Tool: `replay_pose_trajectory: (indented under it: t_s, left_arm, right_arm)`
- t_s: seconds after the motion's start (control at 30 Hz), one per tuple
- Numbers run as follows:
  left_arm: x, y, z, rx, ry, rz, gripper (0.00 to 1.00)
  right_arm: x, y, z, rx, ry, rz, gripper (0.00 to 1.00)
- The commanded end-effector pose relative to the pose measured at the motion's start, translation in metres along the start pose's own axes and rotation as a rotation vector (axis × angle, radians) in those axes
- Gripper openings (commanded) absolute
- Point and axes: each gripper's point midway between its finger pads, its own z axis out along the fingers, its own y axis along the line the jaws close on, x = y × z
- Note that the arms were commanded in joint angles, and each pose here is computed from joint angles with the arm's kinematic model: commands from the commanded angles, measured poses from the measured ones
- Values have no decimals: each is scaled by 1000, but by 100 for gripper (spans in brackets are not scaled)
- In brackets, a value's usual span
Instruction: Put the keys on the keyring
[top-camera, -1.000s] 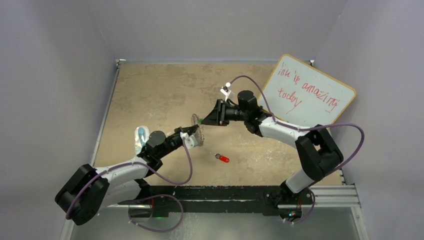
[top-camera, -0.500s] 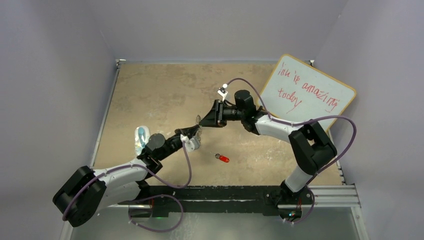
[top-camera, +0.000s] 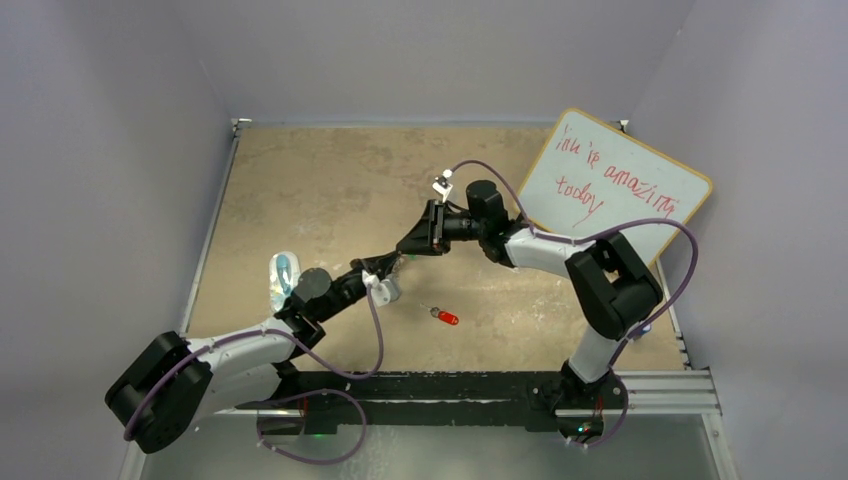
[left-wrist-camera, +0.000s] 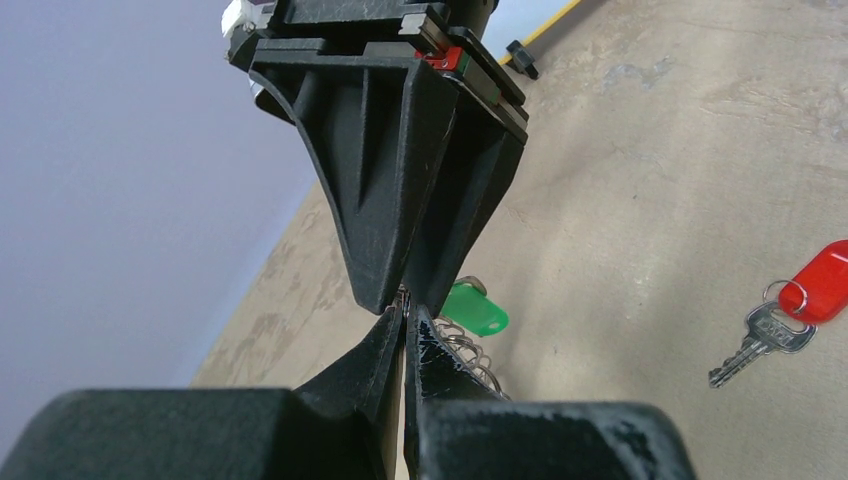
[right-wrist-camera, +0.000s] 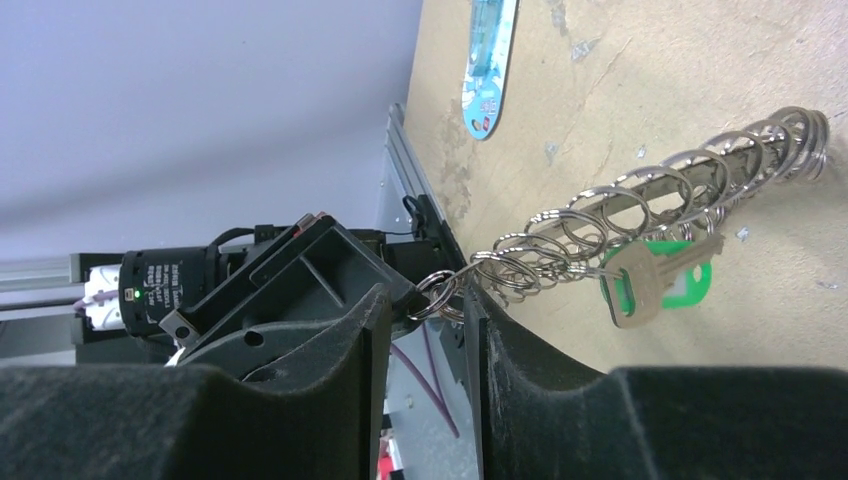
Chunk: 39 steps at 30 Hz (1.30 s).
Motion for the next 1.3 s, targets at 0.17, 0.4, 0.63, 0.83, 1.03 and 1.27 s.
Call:
replay_pose_trajectory:
  t_s: [0.17, 0.4, 0.63, 0.83, 1.03, 1.27]
  left_arm:
    - [-16, -2, 3, 17, -70, 37, 0]
    - [-18, -3, 3, 23, -79, 46, 0]
    - [-29, -3, 6, 56, -89, 20, 0]
    - [-47, 18, 14, 22, -44, -165, 26]
    - [-50, 37, 5, -104, -33, -306, 38]
    - [-41, 40, -11, -179, -33, -340, 39]
  right_arm:
    - [-10, 24, 4, -84, 12, 3, 36]
    - [-7, 21, 6, -86, 25, 18, 12]
    - [-6, 18, 5, -59, 61, -92, 0]
    - [-18, -7, 4, 84, 86, -417, 0]
    - [-45, -23, -10, 242, 38, -726, 0]
    - [-59, -7, -26, 250, -65, -970, 0]
